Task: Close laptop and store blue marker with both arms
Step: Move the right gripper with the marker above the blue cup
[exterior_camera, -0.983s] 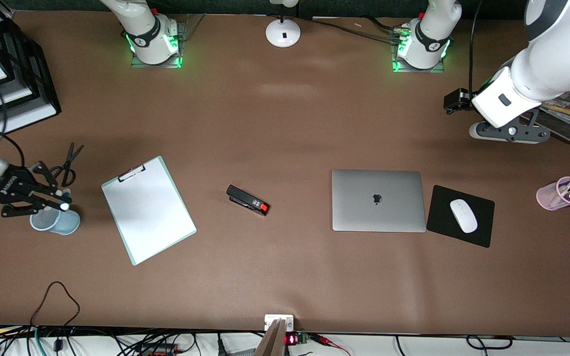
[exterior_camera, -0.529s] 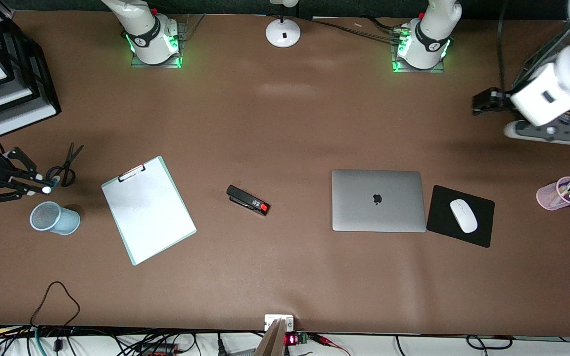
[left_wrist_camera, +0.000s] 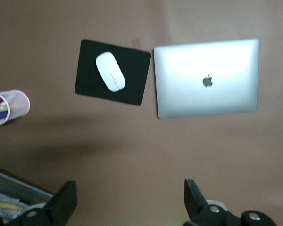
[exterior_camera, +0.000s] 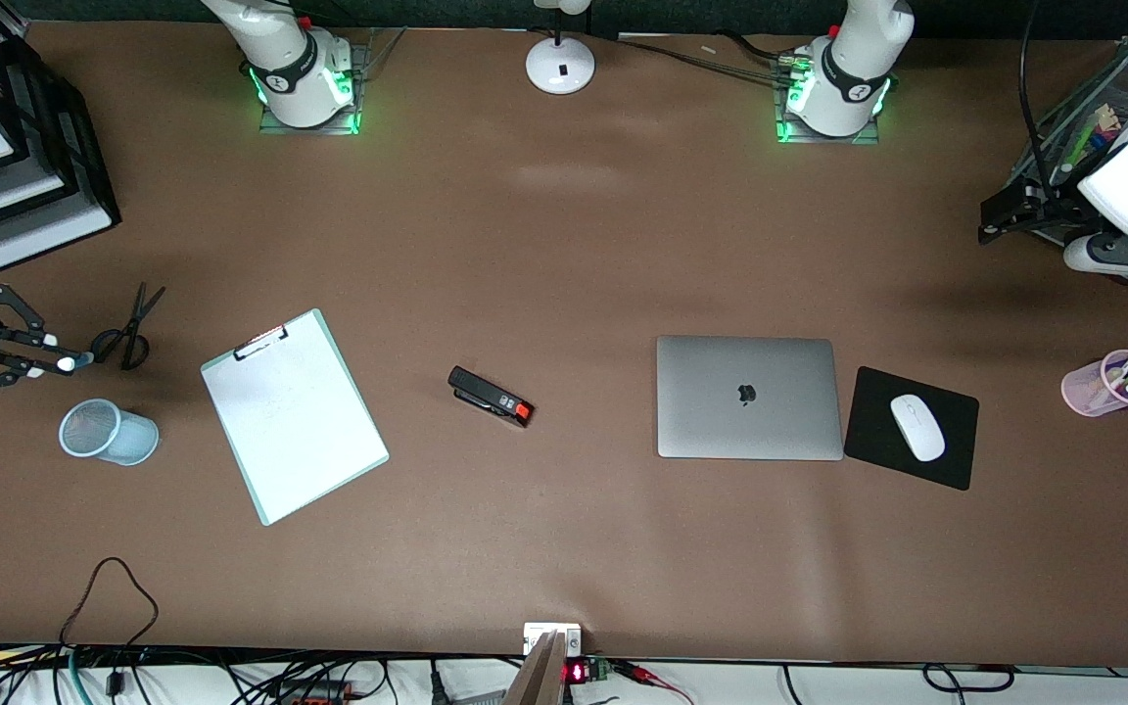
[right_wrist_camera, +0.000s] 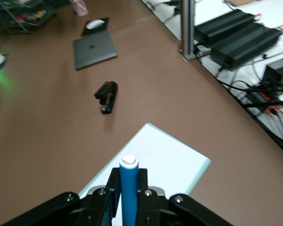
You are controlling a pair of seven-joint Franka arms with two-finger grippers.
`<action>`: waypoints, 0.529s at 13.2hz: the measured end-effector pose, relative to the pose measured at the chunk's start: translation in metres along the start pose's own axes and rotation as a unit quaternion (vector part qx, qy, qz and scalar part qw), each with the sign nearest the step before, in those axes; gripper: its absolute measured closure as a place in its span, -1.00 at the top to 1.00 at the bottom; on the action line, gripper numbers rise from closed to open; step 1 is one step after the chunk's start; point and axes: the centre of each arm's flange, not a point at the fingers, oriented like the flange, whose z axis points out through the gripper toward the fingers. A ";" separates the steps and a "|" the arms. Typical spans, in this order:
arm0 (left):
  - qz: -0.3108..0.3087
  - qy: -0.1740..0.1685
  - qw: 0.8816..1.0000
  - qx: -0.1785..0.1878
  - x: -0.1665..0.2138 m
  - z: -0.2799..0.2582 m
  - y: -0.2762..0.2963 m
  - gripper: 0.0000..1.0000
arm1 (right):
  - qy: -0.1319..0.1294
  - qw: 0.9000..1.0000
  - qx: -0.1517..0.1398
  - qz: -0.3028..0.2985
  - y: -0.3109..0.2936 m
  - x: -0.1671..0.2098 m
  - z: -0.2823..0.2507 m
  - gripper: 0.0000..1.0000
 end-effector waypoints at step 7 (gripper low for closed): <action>-0.013 0.005 1.000 0.000 -0.013 0.008 -0.001 1.00 | 0.030 0.998 0.018 -0.049 0.002 -0.038 -0.008 -0.64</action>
